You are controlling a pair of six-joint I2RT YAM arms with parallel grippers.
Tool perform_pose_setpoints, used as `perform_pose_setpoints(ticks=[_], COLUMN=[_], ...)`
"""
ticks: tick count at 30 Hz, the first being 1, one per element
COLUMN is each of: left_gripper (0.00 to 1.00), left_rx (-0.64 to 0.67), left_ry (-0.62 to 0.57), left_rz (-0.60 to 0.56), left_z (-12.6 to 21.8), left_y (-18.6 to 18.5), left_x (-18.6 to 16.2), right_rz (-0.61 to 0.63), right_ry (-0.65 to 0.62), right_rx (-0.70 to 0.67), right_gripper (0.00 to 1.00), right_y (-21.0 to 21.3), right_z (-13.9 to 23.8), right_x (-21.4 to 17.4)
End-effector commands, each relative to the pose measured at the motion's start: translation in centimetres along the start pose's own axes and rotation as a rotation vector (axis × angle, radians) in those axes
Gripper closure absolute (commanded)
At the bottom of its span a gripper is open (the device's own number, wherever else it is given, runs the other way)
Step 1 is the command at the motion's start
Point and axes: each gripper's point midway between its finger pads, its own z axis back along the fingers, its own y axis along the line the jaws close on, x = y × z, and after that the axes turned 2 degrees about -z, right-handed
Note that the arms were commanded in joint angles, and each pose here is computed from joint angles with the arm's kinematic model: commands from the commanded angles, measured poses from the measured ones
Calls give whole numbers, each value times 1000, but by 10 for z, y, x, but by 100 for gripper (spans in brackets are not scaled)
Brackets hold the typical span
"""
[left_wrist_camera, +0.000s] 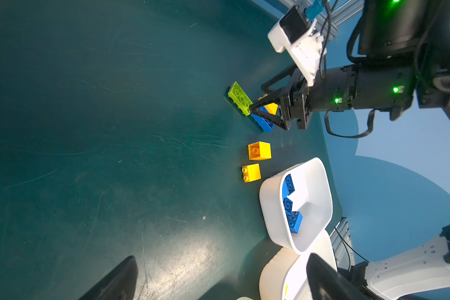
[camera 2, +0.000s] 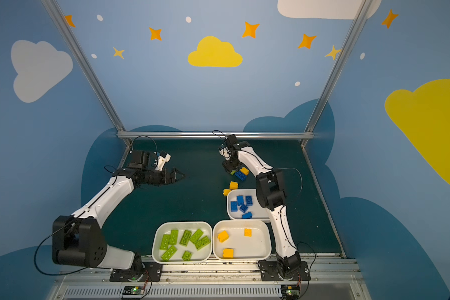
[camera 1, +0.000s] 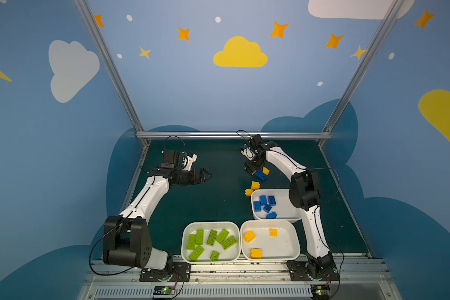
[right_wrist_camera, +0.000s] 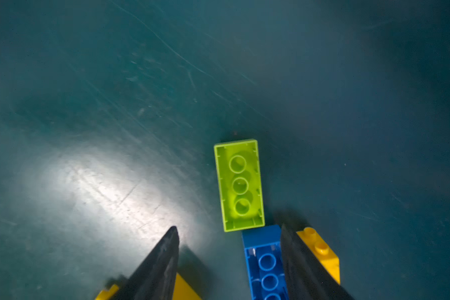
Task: Sort the legos into containers by color
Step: 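Return the right gripper to the pile and grasp the last lime-green brick, then carry the lime-green brick to the nearest white bin and release it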
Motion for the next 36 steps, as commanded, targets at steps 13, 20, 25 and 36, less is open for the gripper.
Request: perform_pose_setpoints(ticks=[13, 20, 25, 36], left_gripper=[0, 1, 0, 0], left_rx=[-21, -19, -18, -12], left_ry=[6, 11, 14, 17], left_rz=[-3, -1, 1, -4], left_z=[5, 5, 5, 6], left_y=[-7, -7, -6, -6], left_x=[4, 3, 2, 2], right_rz=[68, 94, 94, 48], right_ry=[85, 90, 56, 41], right_rx=[36, -12, 7, 84], right_gripper=[40, 41, 43, 66], right_y=[-5, -11, -7, 8], right_z=[-28, -37, -41, -44], right_x=[-11, -7, 2, 5])
